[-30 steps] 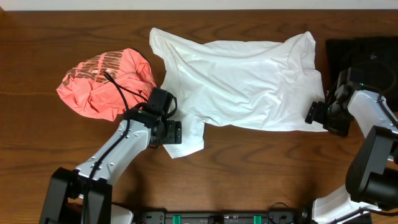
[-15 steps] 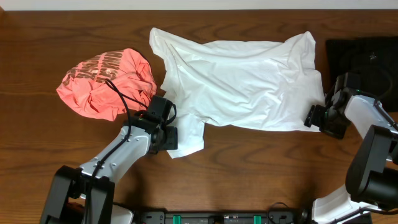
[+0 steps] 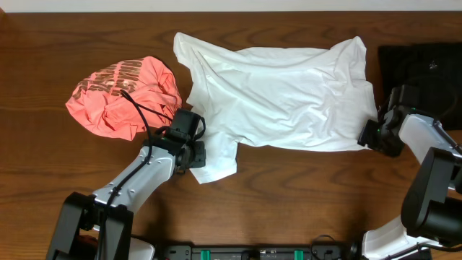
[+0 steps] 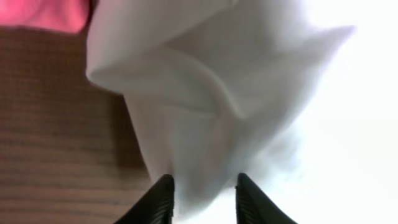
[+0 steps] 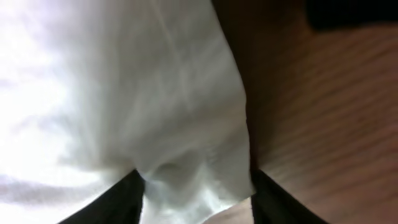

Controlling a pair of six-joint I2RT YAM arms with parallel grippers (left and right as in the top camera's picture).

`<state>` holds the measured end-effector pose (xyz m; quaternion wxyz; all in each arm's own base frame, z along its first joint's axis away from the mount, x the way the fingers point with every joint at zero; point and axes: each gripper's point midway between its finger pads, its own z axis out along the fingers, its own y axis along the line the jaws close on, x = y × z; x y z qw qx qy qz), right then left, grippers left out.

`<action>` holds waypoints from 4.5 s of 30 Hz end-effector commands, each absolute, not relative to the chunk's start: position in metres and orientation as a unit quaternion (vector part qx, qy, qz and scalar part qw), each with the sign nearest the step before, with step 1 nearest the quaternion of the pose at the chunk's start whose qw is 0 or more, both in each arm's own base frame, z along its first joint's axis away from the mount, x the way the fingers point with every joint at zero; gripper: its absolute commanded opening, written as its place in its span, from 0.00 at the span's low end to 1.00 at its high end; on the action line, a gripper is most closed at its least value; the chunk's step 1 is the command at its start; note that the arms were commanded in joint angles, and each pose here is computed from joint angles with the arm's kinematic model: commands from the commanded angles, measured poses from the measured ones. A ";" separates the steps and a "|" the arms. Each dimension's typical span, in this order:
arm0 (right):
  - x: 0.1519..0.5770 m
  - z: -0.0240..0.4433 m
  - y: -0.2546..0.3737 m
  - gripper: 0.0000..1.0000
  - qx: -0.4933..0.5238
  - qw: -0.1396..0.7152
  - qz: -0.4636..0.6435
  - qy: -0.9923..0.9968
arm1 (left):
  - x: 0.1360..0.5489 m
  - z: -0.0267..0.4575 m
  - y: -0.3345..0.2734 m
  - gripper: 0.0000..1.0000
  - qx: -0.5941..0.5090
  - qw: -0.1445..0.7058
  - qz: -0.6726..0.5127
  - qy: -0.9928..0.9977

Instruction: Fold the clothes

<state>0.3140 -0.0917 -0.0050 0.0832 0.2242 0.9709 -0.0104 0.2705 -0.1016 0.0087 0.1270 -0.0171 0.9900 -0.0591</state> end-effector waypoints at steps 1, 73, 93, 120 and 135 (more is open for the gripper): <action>0.304 -0.019 -0.088 0.50 0.225 0.068 -0.005 0.972 | 0.272 0.007 -0.101 0.30 -0.020 0.129 -0.059 0.990; 0.233 0.060 -0.084 0.16 0.299 0.021 0.008 0.954 | 0.182 0.048 -0.099 0.37 -0.062 -0.002 -0.102 0.993; 0.301 0.097 -0.077 0.62 0.240 0.144 0.077 0.957 | 0.227 0.086 -0.112 0.80 -0.045 0.077 -0.124 0.988; 0.492 0.125 0.029 0.63 -0.038 0.295 0.050 0.953 | 0.406 0.134 -0.158 0.83 0.033 0.328 -0.144 0.933; 0.510 0.113 -0.049 0.60 0.045 0.244 0.006 0.969 | 0.432 0.112 -0.131 0.84 0.049 0.308 -0.023 0.950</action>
